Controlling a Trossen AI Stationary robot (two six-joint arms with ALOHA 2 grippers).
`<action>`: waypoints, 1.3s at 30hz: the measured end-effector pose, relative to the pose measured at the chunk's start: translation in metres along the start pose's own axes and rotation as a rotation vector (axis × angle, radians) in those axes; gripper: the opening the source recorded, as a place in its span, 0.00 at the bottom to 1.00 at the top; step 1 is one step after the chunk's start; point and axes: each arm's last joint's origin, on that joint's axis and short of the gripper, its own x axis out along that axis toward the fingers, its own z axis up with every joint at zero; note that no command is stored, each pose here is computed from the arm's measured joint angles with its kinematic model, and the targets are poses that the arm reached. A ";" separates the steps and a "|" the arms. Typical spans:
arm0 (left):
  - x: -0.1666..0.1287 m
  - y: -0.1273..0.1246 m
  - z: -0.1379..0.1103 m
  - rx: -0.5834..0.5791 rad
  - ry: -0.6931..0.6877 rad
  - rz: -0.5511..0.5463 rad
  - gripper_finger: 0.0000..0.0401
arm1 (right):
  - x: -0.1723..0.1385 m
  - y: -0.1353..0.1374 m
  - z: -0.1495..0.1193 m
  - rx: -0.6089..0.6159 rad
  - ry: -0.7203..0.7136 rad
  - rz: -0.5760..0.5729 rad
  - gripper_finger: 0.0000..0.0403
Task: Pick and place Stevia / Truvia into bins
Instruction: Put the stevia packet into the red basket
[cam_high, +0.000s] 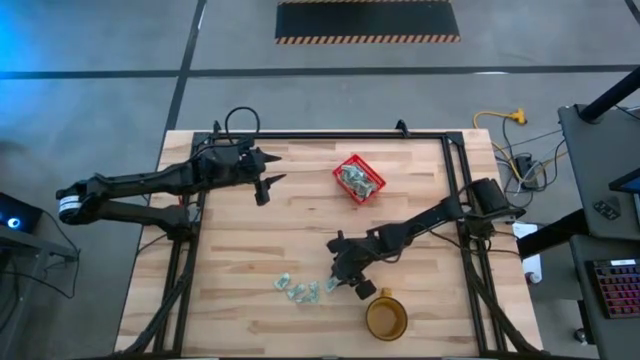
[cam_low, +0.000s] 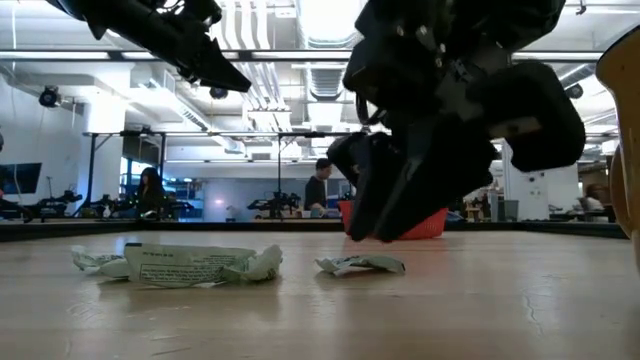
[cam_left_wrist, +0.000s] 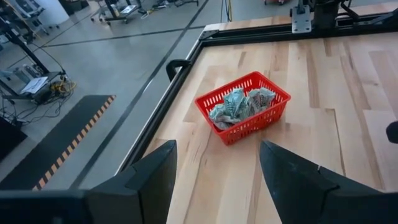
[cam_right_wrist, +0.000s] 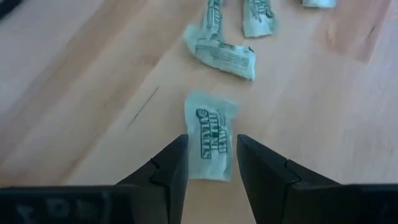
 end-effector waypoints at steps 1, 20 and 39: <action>0.000 0.000 0.000 0.000 -0.001 0.000 0.53 | 0.003 -0.001 0.000 0.002 0.004 0.001 0.32; 0.002 -0.001 -0.003 0.000 0.011 -0.005 0.53 | 0.017 -0.008 0.007 0.019 0.127 0.017 0.21; 0.004 -0.004 -0.013 -0.021 0.039 -0.016 0.53 | -0.067 -0.032 0.022 0.036 0.267 -0.396 0.05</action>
